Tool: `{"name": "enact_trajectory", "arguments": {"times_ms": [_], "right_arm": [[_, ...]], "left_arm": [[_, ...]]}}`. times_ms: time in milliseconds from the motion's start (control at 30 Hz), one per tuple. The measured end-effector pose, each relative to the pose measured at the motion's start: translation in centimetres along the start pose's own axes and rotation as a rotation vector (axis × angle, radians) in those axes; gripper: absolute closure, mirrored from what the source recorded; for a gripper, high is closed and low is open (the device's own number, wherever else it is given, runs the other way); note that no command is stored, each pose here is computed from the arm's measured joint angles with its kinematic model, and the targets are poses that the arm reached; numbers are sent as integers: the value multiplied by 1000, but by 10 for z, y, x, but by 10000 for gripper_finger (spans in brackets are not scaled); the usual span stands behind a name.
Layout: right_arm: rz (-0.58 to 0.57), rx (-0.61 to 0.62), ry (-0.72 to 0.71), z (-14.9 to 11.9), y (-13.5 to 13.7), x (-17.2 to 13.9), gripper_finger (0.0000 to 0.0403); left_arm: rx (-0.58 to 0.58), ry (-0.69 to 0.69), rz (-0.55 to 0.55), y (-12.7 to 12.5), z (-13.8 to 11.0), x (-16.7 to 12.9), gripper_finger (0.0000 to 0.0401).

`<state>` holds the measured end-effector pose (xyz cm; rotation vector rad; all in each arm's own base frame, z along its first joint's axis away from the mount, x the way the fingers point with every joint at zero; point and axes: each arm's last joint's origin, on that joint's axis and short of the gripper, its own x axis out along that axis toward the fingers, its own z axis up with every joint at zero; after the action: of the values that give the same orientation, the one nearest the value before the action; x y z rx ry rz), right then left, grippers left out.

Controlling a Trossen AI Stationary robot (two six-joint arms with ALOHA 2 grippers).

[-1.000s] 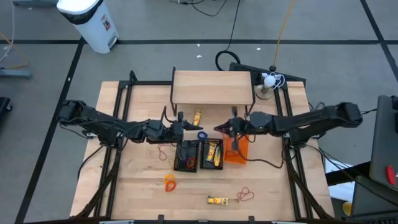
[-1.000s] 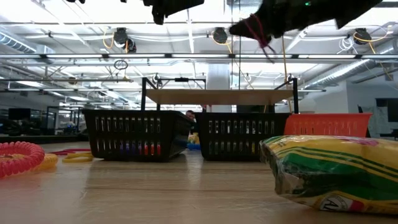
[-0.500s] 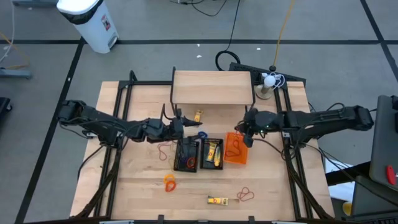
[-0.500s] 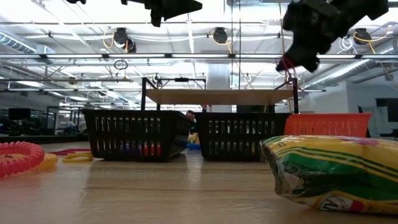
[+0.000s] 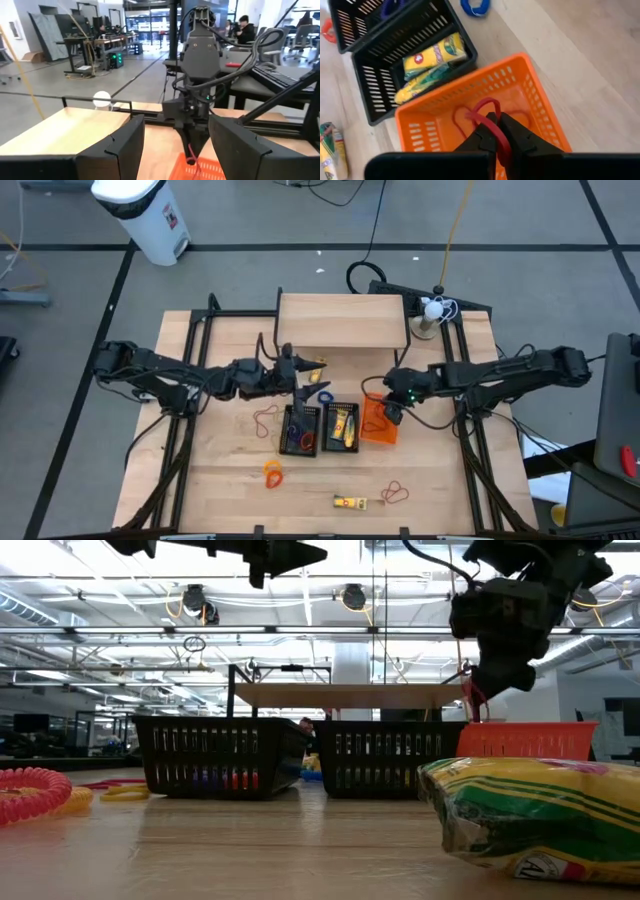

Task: Pick & Place Office Desk Supplies
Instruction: Put the rubber band into the orange basket, then put the crayon box into the right black basket

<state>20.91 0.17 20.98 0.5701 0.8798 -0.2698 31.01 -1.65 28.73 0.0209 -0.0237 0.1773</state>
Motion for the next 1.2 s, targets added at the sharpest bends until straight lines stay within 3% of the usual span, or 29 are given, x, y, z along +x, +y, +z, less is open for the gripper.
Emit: {"name": "enact_trajectory", "arguments": {"times_ms": [667,800,967,1200], "right_arm": [[35,-46,-29,1,5,-2,222],[116,-128,-175,13,14,-6,216],[165,-323,-502,31,32,-15,221],[282,-486,-826,24,45,-18,224]], "left_arm": [[-8,-1,-32,-2,0,0,178],[-8,-1,-32,-2,0,0,178],[-4,-1,-30,-2,0,0,178],[-39,37,-29,-2,-4,0,178]]}}
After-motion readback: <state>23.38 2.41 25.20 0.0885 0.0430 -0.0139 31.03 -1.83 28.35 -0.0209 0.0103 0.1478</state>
